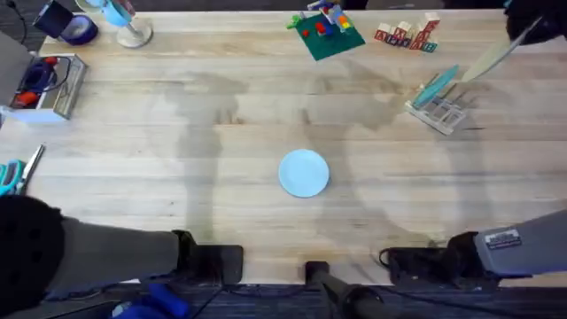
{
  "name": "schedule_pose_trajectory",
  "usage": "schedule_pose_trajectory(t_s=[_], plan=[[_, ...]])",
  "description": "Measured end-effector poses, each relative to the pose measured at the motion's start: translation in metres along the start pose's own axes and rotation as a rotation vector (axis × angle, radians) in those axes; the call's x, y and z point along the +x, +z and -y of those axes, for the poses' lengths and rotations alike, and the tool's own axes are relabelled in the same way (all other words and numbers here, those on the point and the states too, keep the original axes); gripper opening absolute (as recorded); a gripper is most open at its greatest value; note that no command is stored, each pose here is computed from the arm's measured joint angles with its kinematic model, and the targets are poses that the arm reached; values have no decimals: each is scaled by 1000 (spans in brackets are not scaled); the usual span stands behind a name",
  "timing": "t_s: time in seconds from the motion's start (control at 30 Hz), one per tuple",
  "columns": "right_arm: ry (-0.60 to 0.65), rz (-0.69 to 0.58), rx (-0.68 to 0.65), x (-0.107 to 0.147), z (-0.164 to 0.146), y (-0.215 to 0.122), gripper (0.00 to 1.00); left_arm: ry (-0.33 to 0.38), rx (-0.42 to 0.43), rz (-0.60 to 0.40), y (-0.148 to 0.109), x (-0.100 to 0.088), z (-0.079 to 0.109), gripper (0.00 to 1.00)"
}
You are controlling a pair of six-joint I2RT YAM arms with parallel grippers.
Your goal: Pick up the plates from the table one by one and place each into a slot on the dish rack.
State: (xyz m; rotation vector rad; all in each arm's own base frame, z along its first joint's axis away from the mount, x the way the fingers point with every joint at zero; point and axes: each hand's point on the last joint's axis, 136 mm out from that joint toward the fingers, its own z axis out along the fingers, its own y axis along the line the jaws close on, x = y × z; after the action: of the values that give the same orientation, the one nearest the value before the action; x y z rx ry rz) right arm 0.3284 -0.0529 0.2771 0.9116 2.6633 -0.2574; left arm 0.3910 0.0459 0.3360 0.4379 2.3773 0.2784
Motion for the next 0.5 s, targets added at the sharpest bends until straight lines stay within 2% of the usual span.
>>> schedule_pose_trajectory(t_s=[0.3, 0.5], plan=[[-1, -89, 0, -1, -6, 26, 31, 0, 0, 0, 0, 0, 0, 994], [25, -122, 26, -2, 2, 36, 30, 0, 0, 0, 0, 0, 0, 994]])
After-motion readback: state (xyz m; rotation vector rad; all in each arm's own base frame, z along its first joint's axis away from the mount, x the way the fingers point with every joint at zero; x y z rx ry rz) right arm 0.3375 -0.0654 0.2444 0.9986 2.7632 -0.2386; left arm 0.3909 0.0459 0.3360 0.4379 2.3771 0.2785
